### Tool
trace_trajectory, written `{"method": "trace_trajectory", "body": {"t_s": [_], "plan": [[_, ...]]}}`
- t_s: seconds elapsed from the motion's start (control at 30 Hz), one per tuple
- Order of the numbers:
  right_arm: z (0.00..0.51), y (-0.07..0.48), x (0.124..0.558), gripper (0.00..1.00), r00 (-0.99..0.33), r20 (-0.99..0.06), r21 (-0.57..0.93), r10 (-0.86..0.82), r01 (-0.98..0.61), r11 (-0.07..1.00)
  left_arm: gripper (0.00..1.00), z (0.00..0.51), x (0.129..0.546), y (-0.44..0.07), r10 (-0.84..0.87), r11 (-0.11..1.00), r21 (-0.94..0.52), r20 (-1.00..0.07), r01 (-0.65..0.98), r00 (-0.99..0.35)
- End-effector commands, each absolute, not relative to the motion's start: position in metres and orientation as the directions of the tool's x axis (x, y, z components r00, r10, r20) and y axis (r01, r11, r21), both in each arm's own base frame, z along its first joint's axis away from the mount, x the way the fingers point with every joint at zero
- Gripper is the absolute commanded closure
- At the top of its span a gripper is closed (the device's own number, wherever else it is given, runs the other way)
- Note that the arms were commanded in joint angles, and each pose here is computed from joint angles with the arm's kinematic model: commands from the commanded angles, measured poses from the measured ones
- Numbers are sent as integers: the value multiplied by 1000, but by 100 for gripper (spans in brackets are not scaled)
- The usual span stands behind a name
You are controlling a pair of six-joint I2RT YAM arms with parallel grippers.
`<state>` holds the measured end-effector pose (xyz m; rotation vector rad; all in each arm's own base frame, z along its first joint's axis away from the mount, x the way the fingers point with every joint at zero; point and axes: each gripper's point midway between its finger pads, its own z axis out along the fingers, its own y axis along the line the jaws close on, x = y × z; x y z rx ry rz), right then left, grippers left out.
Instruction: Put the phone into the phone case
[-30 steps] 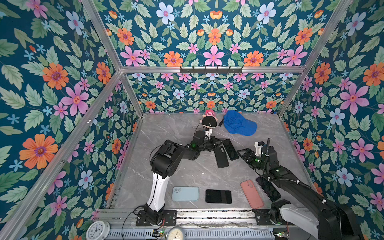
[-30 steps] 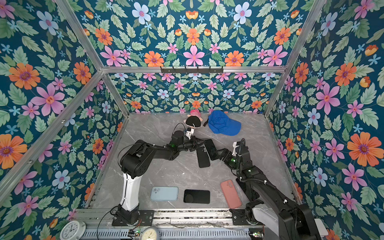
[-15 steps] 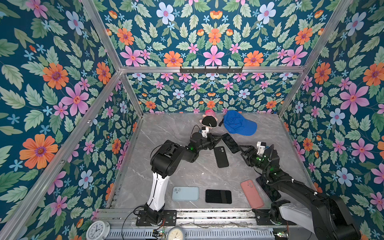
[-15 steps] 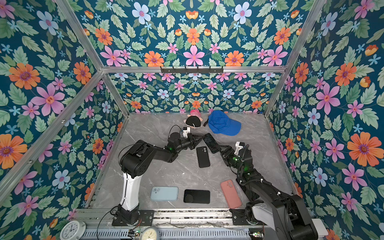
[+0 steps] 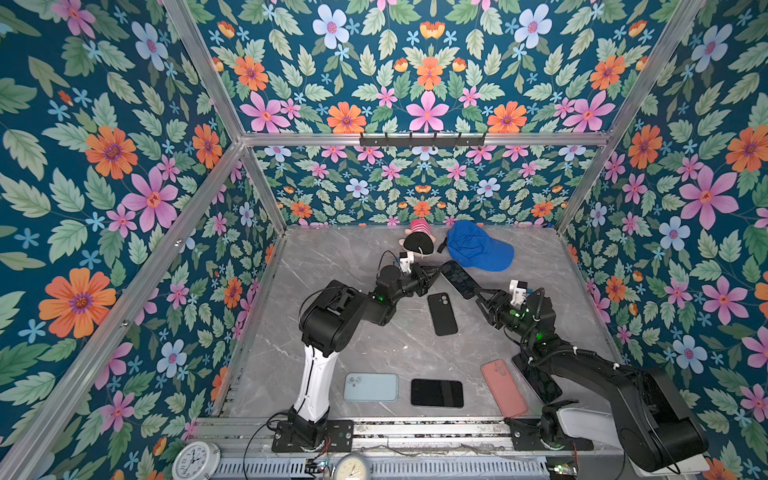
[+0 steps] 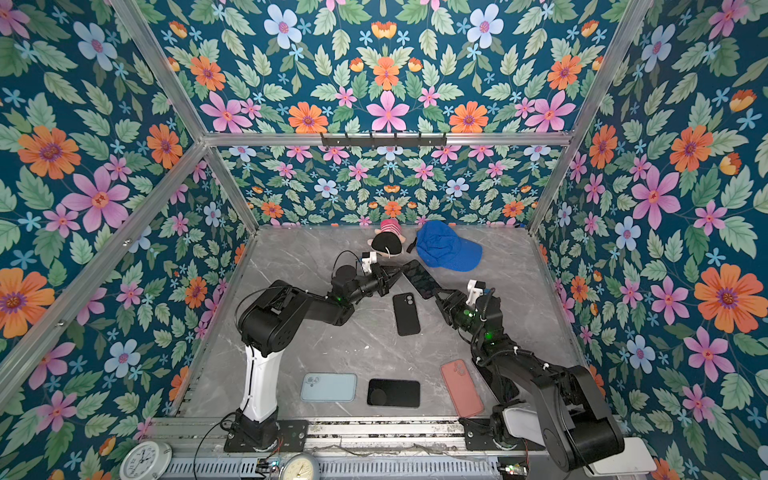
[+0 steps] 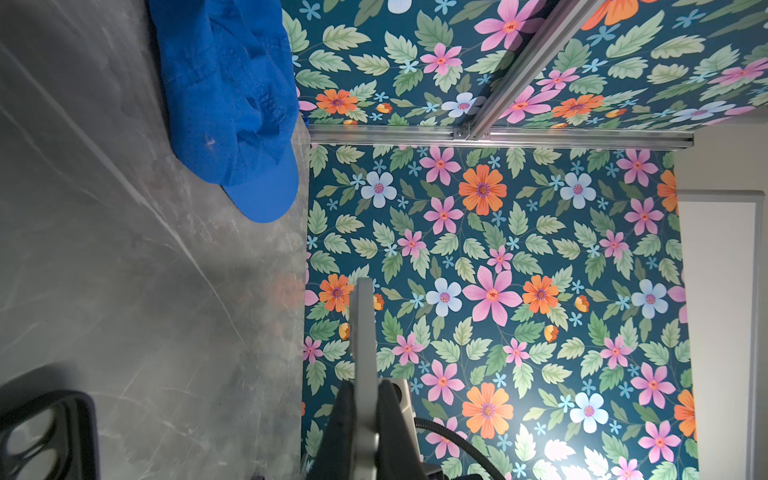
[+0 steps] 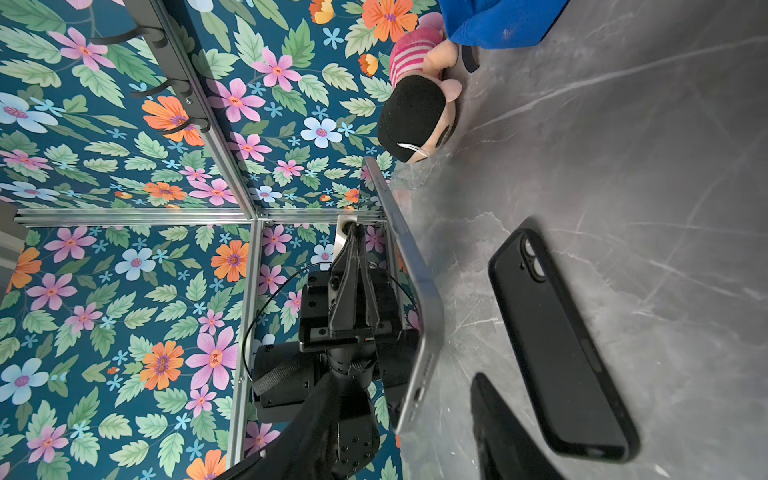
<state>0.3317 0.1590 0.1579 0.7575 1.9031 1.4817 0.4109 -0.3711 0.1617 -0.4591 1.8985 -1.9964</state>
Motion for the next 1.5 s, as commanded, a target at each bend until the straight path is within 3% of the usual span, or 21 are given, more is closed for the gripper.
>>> {"method": "trace_trajectory", "body": {"t_s": [0.0,0.17,0.8,1.47], "plan": [[176,163,336,56,-658,-115,986,744,14,164,100,184,410,-369,-467,-107,-991,-23,82,-884],[176,166,339,66,-664,-107,989,740,5,147,100,182,410,-368,-470,-110,-991,-14,75,-882],[177,174,346,73,-679,-96,993,727,-14,119,100,179,408,-367,-467,-129,-990,4,63,-884],[177,178,347,88,-689,-104,992,717,-22,123,100,174,408,-367,-464,-125,-990,5,60,-886]]}}
